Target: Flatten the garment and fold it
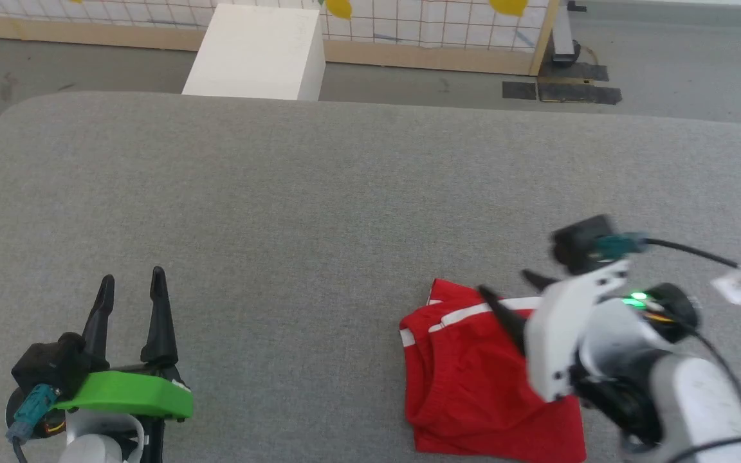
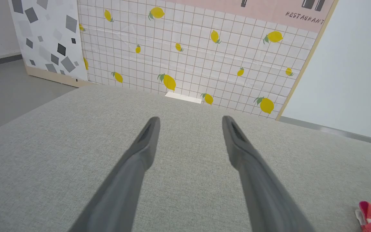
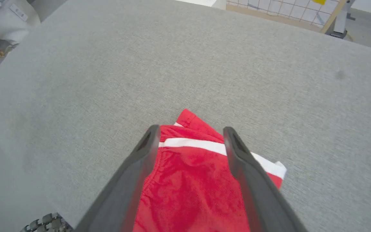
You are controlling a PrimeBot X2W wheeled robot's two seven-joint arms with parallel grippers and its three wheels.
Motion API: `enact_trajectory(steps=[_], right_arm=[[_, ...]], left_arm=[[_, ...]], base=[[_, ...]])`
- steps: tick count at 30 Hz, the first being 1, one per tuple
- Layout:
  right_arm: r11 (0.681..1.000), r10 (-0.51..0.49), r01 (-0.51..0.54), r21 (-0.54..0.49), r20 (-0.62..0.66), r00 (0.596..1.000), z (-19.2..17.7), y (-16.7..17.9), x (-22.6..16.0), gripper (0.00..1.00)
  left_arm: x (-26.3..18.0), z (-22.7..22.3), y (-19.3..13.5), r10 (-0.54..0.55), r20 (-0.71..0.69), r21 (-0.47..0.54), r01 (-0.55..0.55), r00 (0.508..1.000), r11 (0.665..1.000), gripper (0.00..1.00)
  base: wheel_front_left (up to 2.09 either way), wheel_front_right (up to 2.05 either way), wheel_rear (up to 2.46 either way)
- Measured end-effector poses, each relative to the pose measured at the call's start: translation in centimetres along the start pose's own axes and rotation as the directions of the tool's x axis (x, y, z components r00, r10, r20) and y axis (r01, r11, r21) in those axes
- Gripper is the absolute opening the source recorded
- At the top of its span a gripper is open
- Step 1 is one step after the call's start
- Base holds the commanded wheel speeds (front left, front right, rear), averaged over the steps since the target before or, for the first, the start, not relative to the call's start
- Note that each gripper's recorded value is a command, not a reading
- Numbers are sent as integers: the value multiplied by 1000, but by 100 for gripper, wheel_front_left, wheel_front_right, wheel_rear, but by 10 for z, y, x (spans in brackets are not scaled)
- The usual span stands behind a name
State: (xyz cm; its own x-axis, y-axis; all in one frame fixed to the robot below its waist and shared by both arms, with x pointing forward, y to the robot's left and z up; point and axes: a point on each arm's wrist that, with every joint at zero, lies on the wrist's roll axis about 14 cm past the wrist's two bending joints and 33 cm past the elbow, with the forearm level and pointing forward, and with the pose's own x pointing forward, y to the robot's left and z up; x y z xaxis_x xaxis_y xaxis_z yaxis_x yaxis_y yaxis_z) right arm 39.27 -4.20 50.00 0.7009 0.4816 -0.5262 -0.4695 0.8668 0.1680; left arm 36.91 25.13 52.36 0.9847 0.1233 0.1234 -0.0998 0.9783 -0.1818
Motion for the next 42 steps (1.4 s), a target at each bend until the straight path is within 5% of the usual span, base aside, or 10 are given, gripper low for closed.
enact_trajectory(steps=[3, 7, 16, 24, 25, 27, 37, 42], right_arm=[[992, -117, 115, 47, 46, 992, 2, -35, -20, 100], [968, -234, 238, 79, -50, 971, -33, -68, -34, 100], [963, -193, 236, 133, -275, 942, -113, -65, -20, 100], [974, -170, 209, 88, -327, 930, -131, -60, 5, 100], [974, -170, 209, 84, -335, 927, -132, -60, 6, 52], [975, -168, 206, 81, -336, 927, -131, -60, 8, 0], [979, -206, 198, -57, -343, 917, -117, -57, 3, 0], [960, -275, 239, -144, -352, 895, -107, -85, -17, 0]], left_arm=[[2, -1, -5, -13, 0, -2, 13, 1000, 1000, 100], [4, -4, -7, -21, -9, -3, 21, 1000, 1000, 100], [4, -12, -9, -26, -31, -11, 25, 999, 1000, 100], [1, -13, -2, -10, -39, -5, 10, 999, 1000, 100], [0, -13, -2, -9, -39, -4, 9, 999, 1000, 100], [0, -12, -1, -7, -36, -5, 7, 999, 1000, 100], [10, -9, -7, -24, -18, -11, 24, 1000, 1000, 100], [27, -14, -30, -86, -17, -32, 85, 996, 996, 100]], base=[[0, 0, 0], [0, 0, 0], [0, 0, 0], [0, 0, 0], [0, 0, 0], [0, 0, 0], [0, 0, 0], [0, 0, 0]])
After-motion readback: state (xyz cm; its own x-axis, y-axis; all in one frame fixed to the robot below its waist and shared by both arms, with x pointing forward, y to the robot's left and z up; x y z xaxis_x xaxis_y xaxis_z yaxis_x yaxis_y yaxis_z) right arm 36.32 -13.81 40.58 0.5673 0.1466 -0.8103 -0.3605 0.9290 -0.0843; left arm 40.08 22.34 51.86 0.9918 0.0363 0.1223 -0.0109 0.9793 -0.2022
